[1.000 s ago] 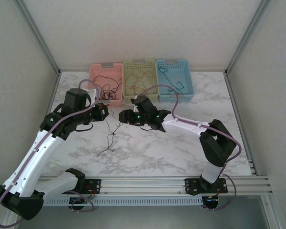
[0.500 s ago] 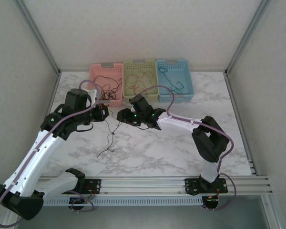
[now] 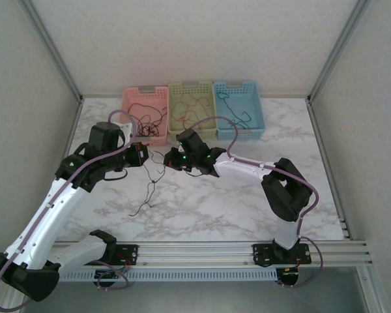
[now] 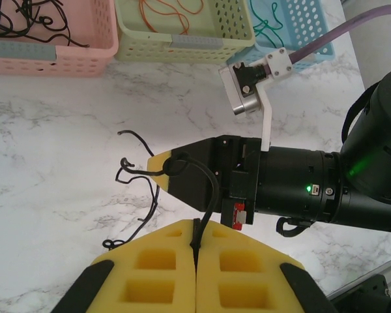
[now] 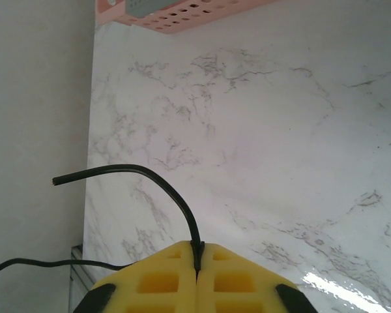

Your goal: Untangle the cables

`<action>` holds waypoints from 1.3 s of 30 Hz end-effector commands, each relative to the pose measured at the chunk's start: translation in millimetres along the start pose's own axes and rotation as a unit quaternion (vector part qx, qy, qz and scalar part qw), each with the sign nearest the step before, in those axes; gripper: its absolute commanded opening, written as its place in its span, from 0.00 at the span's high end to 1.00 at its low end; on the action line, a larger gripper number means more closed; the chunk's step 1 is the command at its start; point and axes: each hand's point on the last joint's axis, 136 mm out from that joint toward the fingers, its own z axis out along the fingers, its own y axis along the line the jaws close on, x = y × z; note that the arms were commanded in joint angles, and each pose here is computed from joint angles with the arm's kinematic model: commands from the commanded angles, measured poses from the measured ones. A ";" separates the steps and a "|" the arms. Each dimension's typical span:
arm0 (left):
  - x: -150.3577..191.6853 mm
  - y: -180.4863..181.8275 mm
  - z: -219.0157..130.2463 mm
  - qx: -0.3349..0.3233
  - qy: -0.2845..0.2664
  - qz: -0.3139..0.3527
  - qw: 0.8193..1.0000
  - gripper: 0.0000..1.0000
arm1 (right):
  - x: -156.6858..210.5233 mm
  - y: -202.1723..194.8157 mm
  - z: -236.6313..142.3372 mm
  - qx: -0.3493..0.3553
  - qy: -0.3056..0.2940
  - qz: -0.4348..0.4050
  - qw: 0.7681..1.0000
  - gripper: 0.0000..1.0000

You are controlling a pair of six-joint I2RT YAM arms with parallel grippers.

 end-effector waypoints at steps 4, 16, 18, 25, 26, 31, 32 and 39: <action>-3.3 24.2 -19.8 -0.064 -0.030 -0.001 0.997 1.00 | -24.2 -14.8 -19.5 0.015 -0.034 -0.005 0.999 1.00; -34.8 85.6 -182.9 -0.308 -0.186 0.032 0.933 1.00 | -97.5 -210.8 -183.0 0.164 -0.201 0.112 0.959 1.00; -39.9 87.5 -203.5 -0.321 -0.215 0.029 0.922 1.00 | -98.5 -230.6 -205.2 0.177 -0.219 0.128 0.951 1.00; -70.5 58.8 -193.4 -0.263 -0.241 0.025 0.934 1.00 | -101.2 -259.7 -230.4 0.198 -0.240 0.150 0.938 1.00; -76.5 49.8 -185.1 -0.241 -0.238 0.028 0.940 1.00 | -101.6 -258.5 -229.7 0.195 -0.240 0.148 0.940 1.00; -123.6 -3.1 -142.7 -0.137 -0.232 0.036 0.962 1.00 | -108.3 -239.1 -228.7 0.152 -0.243 0.129 0.949 1.00; -138.0 -12.6 -136.7 -0.127 -0.234 0.038 0.963 1.00 | -108.7 -236.1 -229.7 0.148 -0.243 0.126 0.950 1.00; -227.5 -23.1 -60.9 -0.151 -0.232 0.047 0.960 1.00 | -102.4 -224.1 -240.8 0.143 -0.246 0.108 0.952 1.00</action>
